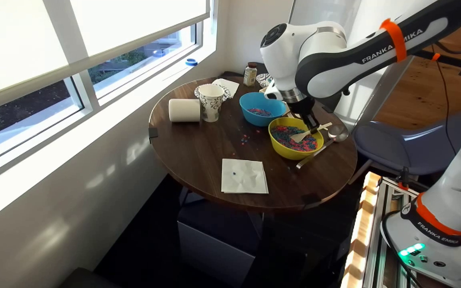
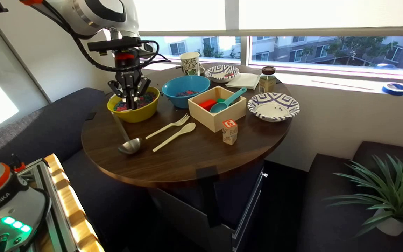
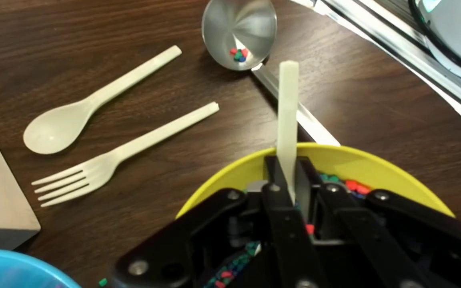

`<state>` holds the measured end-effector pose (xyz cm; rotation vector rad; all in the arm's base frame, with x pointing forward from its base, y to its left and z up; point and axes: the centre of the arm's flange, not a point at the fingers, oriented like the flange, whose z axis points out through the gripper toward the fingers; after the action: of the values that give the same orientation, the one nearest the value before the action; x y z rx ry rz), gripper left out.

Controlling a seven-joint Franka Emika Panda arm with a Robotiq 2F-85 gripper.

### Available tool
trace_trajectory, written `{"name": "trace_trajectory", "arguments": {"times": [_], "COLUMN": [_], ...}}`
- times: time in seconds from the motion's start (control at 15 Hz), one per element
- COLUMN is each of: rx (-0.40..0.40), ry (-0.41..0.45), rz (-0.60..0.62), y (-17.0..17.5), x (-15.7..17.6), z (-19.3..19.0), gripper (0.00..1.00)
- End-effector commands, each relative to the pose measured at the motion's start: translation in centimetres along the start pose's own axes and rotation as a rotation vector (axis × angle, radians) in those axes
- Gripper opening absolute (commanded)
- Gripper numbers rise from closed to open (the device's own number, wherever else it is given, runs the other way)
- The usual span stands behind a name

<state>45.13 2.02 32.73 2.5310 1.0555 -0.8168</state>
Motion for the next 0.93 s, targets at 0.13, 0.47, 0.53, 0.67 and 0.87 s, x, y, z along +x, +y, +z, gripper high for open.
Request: {"name": "trace_trajectory", "arguments": {"times": [0.13,0.47,0.53,0.67,0.87], "rx": [0.022,0.013,0.014,0.014,0.025], "ry": [0.090,0.139,0.153,0.188,0.231], "rz": [-0.006,-0.025,-0.029,-0.037,-0.056], "y": [0.12,0.31,0.33,0.24,0.15], "x": [0.94,1.14,1.15,1.27,1.47], "z": [0.62,0.31,0.22,0.02,-0.12], "gripper": [0.03,0.03,0.03,0.03,0.03]}}
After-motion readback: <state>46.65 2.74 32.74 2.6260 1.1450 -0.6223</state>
